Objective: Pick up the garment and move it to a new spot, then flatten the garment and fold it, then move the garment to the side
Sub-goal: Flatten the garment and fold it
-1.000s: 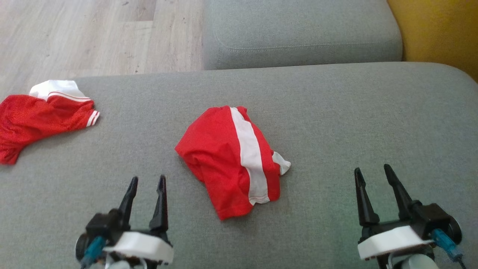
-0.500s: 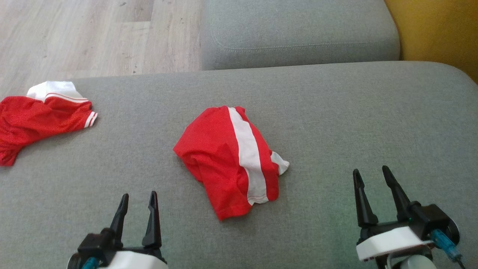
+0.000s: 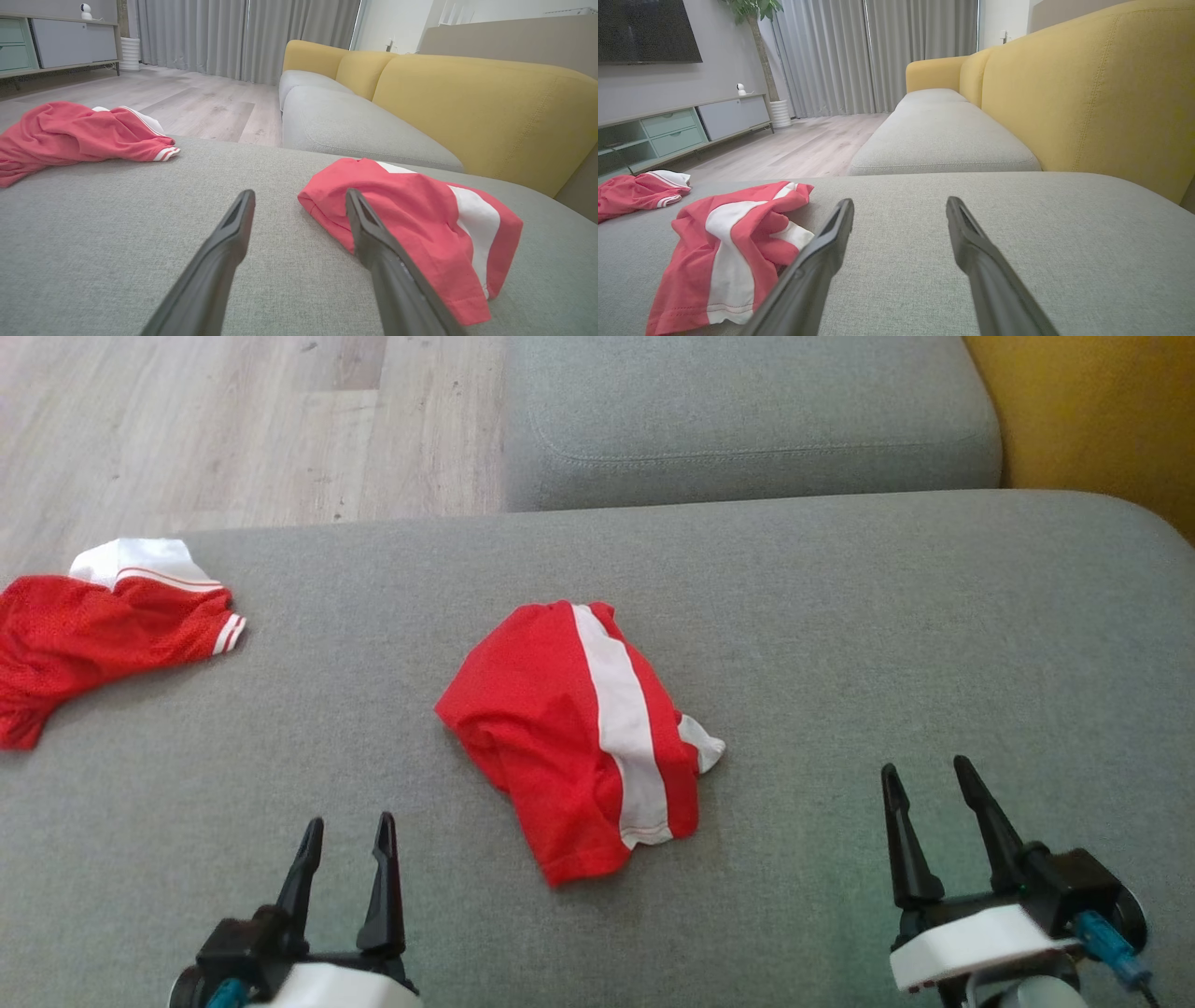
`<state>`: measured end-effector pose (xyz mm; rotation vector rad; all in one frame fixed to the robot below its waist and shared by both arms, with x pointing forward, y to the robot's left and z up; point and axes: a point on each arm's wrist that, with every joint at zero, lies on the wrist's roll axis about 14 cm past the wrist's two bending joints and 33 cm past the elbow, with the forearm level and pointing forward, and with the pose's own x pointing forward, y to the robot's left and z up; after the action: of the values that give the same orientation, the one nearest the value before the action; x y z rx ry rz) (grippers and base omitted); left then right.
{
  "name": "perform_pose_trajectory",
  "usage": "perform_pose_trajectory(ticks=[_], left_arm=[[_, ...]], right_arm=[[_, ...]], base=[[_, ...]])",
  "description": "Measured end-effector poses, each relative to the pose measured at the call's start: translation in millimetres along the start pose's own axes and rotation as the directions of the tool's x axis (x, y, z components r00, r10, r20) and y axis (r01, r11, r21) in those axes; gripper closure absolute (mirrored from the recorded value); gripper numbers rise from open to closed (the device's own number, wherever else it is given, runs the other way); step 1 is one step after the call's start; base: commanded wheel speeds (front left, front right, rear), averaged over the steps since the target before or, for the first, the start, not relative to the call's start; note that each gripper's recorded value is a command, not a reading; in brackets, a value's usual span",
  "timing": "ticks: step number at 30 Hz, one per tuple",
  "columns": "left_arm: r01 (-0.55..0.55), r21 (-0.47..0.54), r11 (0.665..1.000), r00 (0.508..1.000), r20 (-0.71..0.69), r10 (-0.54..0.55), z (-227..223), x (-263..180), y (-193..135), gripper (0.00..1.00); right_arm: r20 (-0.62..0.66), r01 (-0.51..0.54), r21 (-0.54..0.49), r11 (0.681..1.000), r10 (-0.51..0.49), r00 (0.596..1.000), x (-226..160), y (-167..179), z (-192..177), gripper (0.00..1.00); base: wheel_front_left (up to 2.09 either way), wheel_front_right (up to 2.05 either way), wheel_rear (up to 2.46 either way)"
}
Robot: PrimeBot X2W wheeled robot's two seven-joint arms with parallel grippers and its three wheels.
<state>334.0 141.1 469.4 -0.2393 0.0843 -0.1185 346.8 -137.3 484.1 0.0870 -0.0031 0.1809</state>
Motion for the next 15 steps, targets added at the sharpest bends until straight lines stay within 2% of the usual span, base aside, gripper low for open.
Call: perform_pose_trajectory(ticks=[6, 10, 15], left_arm=[[-0.007, -0.001, 1.0, 1.0, -0.005, 0.007, -1.5, -1.1, 2.0, 0.0], [-0.02, -0.004, 1.0, 1.0, -0.011, 0.02, -4.0, -4.2, 5.4, 0.0], [-0.044, -0.008, 0.999, 0.999, -0.02, 0.044, -7.3, -9.4, 11.4, 0.0]], right_arm=[[-0.038, -0.032, 0.004, 0.999, 0.032, 0.999, 0.2, 10.4, -12.0, 0.0], [-0.123, -0.113, 0.014, 0.994, 0.113, 0.986, -0.9, 36.3, -38.2, 0.0], [-0.23, -0.235, 0.011, 0.972, 0.231, 0.945, 7.4, 70.7, -68.2, 0.0]], base=[[0.0, 0.0, 0.0], [0.0, 0.0, 0.0], [0.0, 0.0, 0.0]])
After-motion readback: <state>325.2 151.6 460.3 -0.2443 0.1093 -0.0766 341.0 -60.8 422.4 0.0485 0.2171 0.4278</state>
